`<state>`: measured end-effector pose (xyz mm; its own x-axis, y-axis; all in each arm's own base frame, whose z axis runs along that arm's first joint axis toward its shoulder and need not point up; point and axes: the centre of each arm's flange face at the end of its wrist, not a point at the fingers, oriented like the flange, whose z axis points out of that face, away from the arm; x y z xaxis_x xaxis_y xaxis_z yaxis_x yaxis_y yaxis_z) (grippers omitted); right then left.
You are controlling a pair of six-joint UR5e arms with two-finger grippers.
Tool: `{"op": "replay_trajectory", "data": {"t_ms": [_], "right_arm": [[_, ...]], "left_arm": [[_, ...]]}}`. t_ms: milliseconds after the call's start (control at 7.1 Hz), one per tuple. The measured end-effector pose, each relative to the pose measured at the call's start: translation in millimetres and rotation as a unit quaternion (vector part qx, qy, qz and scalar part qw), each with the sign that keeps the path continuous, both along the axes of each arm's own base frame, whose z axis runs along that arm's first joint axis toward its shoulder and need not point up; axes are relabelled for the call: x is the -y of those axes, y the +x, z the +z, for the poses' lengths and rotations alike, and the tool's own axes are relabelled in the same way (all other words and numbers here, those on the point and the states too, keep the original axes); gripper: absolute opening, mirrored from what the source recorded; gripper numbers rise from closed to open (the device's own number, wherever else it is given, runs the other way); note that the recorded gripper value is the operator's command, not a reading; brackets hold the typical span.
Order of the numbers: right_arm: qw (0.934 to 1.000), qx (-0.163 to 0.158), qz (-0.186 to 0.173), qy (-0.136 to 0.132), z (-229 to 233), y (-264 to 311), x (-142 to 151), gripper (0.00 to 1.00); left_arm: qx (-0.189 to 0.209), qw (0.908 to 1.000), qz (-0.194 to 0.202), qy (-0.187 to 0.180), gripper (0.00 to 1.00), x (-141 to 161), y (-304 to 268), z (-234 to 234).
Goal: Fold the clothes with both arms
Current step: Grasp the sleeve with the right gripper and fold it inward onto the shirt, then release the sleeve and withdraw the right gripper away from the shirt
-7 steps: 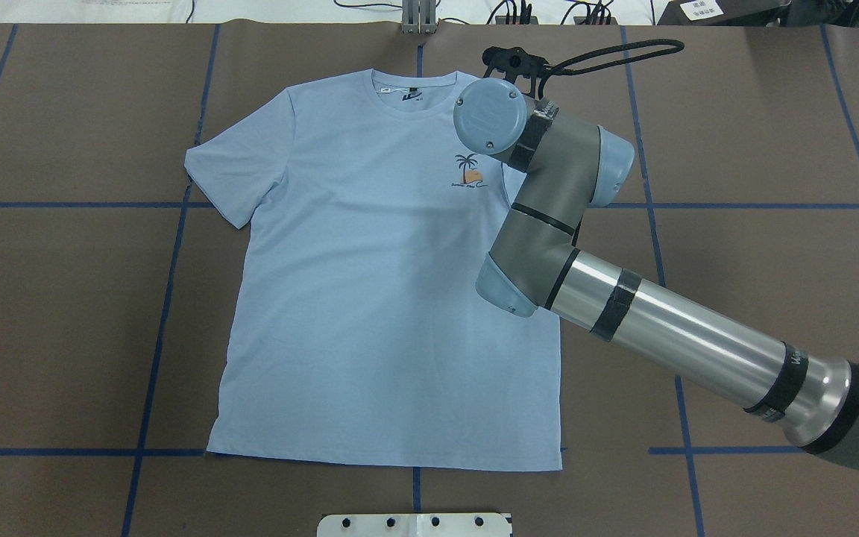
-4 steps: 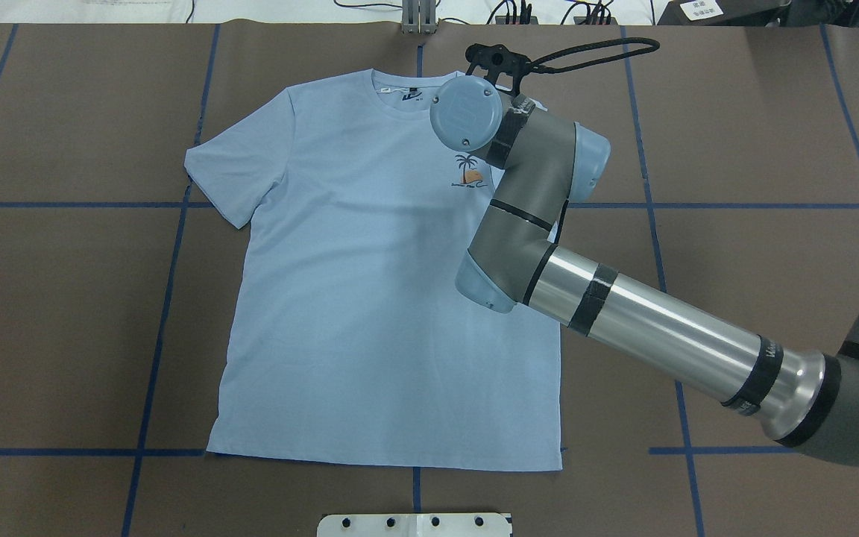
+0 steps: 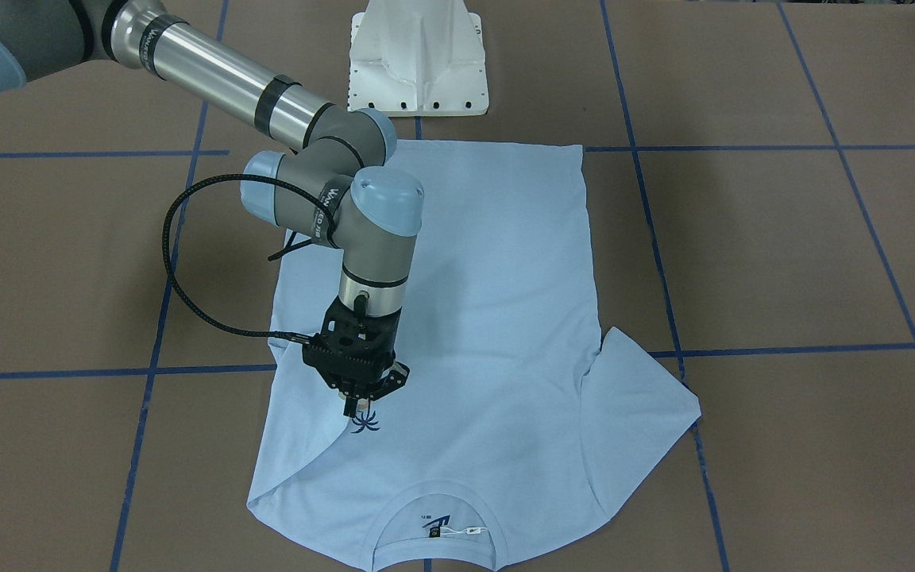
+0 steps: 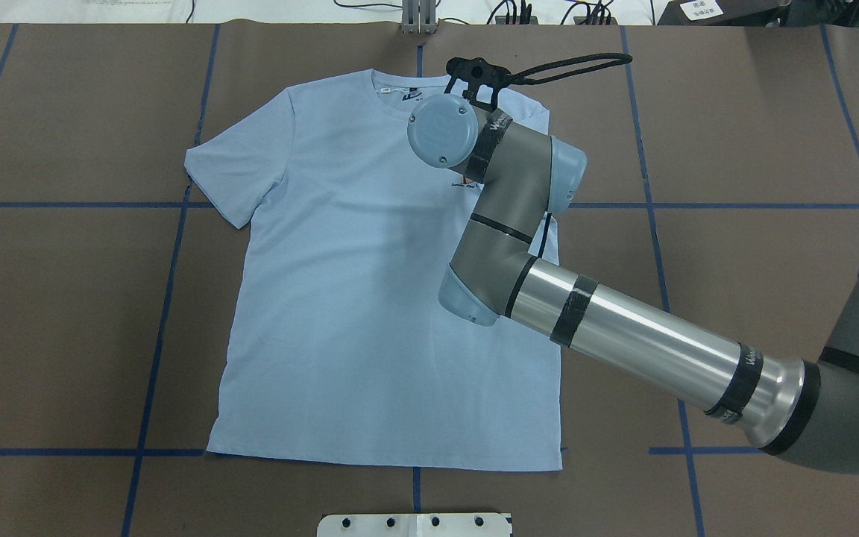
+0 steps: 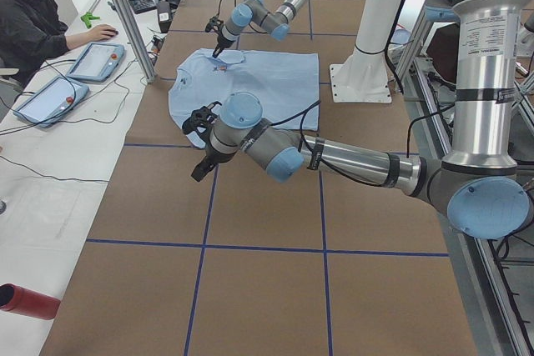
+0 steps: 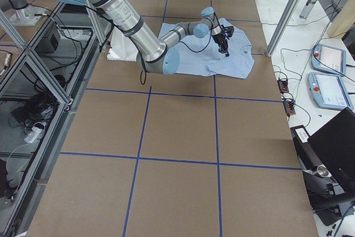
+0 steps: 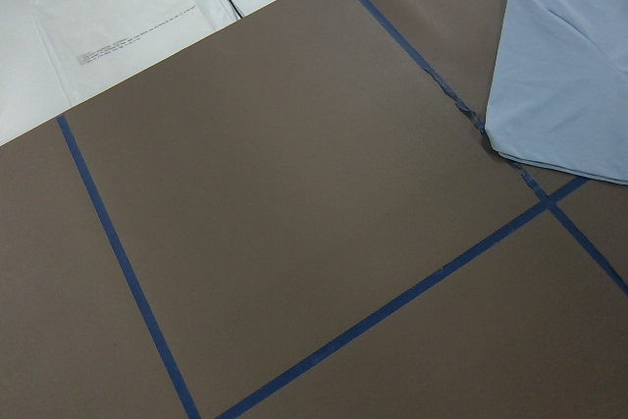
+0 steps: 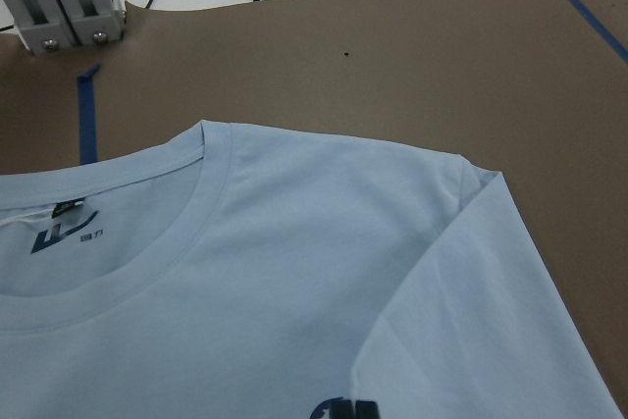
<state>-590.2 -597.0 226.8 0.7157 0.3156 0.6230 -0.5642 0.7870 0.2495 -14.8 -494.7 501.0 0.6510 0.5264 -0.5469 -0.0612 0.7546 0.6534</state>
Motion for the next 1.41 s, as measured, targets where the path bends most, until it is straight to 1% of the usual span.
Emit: {"op": "replay_trajectory", "data": {"t_ms": [141, 422, 563, 704, 845, 986, 1126, 1267, 1408], "right_arm": [[1.0000, -0.001, -0.001, 0.004, -1.6, -3.3, -3.5, 0.99], [0.9998, -0.002, -0.010, 0.019, -11.7, -3.6, -3.8, 1.00], [0.9995, 0.005, -0.023, 0.021, -24.7, 3.5, 2.0, 1.00], [0.9985, 0.020, -0.049, 0.015, -36.0, 21.7, 13.8, 1.00], [0.9959, 0.035, -0.083, 0.010, -42.7, 52.0, 29.8, 1.00], [0.9919, 0.045, -0.119, 0.011, -39.9, 92.8, 45.7, 1.00], [0.9856, 0.046, -0.162, 0.018, -23.7, 148.4, 57.9, 1.00], [0.9767, 0.042, -0.208, 0.029, 0.2, 213.7, 63.9, 1.00], [0.9671, 0.042, -0.247, 0.041, 27.4, 280.7, 65.7, 1.00]], "left_arm": [[0.000, 1.0000, 0.000, 0.000, 1.00, 0.0, 0.1, 0.2], [0.000, 1.0000, 0.000, 0.004, 1.00, 2.2, 0.8, -2.3], [-0.002, 0.9998, -0.001, 0.020, 1.00, 4.2, 1.4, -8.6], [-0.006, 0.9991, -0.003, 0.041, 1.00, 6.1, 2.9, -16.8], [-0.016, 0.9988, -0.005, 0.046, 1.00, 13.3, 11.0, -24.1], [-0.029, 0.9989, -0.009, 0.036, 1.00, 28.1, 26.9, -34.2], [-0.042, 0.9985, -0.032, 0.014, 1.00, 45.9, 45.3, -48.6], [-0.054, 0.9968, -0.058, -0.011, 1.00, 62.7, 76.8, -66.3], [-0.067, 0.9948, -0.068, -0.036, 0.99, 77.7, 125.3, -83.1]]}}
